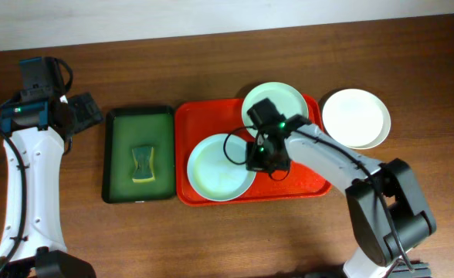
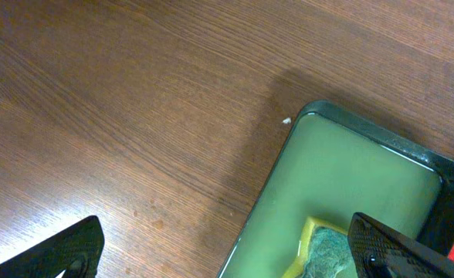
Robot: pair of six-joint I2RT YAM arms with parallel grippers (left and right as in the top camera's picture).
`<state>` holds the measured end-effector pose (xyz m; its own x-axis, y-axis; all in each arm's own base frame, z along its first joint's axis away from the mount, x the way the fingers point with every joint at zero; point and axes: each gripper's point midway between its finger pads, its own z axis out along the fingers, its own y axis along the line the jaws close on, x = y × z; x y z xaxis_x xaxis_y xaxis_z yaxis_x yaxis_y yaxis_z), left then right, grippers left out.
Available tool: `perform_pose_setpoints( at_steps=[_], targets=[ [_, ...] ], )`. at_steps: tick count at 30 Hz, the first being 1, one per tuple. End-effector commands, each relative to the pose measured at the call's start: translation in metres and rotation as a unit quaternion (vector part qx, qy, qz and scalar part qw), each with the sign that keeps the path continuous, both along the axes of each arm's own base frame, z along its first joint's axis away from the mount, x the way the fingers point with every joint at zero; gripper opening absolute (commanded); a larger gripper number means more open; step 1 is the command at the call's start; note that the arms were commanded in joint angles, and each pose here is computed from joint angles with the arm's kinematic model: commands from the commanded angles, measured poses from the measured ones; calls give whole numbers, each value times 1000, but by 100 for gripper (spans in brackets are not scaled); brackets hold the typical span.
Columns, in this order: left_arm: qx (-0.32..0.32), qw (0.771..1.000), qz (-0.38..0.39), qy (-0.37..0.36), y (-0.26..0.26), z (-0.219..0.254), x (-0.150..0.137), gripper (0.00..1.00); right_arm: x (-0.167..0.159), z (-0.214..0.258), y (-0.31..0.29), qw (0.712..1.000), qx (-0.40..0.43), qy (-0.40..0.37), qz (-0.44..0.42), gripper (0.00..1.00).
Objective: Clean dirty plates on tray and stack at the side
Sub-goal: 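Lift the blue plate with the right gripper and swing it over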
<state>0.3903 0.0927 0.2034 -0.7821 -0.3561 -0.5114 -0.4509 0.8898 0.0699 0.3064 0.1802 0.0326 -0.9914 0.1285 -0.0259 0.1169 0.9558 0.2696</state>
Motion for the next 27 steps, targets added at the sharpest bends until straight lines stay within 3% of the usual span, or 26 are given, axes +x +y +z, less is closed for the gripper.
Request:
perform_pose_setpoints(
  at_steps=[1, 4, 7, 12, 19, 27],
  targets=[
    [1, 1000, 9, -8, 2, 6, -1, 99, 18, 33, -2, 999, 20, -25, 9, 4],
    [1, 1000, 9, -8, 2, 6, -1, 99, 22, 45, 1, 999, 29, -24, 8, 4],
    [1, 1000, 9, -8, 2, 6, 0, 99, 25, 69, 23, 996, 90, -22, 20, 4],
    [1, 1000, 9, -8, 2, 6, -1, 99, 65, 119, 41, 988, 120, -95, -4, 4],
    [1, 1000, 9, -8, 2, 6, -1, 99, 99, 115, 90, 968, 20, -248, -23, 4],
    [1, 1000, 9, -8, 2, 6, -1, 99, 97, 133, 120, 914, -98, -391, -33, 4]
  ],
)
